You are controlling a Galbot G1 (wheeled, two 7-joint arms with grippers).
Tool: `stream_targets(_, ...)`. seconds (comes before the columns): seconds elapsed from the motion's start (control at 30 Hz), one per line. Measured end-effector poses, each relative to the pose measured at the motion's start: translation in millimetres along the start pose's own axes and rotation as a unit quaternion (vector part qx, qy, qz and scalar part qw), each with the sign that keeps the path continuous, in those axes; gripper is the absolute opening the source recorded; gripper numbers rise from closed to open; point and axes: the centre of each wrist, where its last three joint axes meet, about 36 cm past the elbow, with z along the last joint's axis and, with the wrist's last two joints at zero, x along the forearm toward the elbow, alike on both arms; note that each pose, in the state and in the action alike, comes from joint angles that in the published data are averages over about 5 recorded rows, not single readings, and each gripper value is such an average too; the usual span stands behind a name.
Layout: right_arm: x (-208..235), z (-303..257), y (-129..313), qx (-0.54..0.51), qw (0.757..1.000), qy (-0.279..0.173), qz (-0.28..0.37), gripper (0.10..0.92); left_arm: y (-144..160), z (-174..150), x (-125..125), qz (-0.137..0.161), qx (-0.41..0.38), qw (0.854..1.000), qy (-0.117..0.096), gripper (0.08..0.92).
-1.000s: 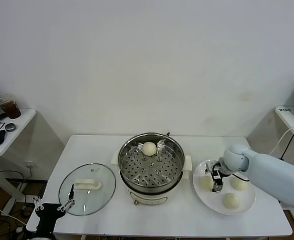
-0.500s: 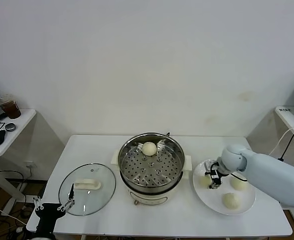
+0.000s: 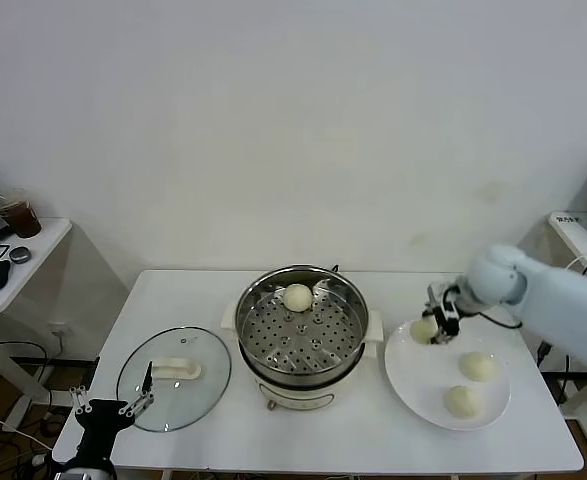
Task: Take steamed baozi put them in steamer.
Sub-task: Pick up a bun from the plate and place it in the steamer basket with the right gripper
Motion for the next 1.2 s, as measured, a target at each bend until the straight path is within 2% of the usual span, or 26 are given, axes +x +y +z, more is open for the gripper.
stream_targets(0.23,67,-50,-32,0.012,0.999,-0.026,0.033,0.552,-2,-1,-5,0.005,0.0,1.0,-0.005,0.823)
stream_targets(0.43,85,-109,-44,0.015,0.998,-0.052,0.035,0.551,-2,0,-6,-0.002,-0.002,1.0,-0.006,0.823)
stream_targets(0.87,34,-235,-49,0.028,0.998,-0.064,-0.005,0.551,1,1,-9,-0.015,-0.001,1.0,-0.008,0.823)
stream_targets(1.2,-10,-296,-47,0.044,0.997,-0.057,-0.027,0.551,2,2,-12,-0.017,-0.002,1.0,-0.009,0.823)
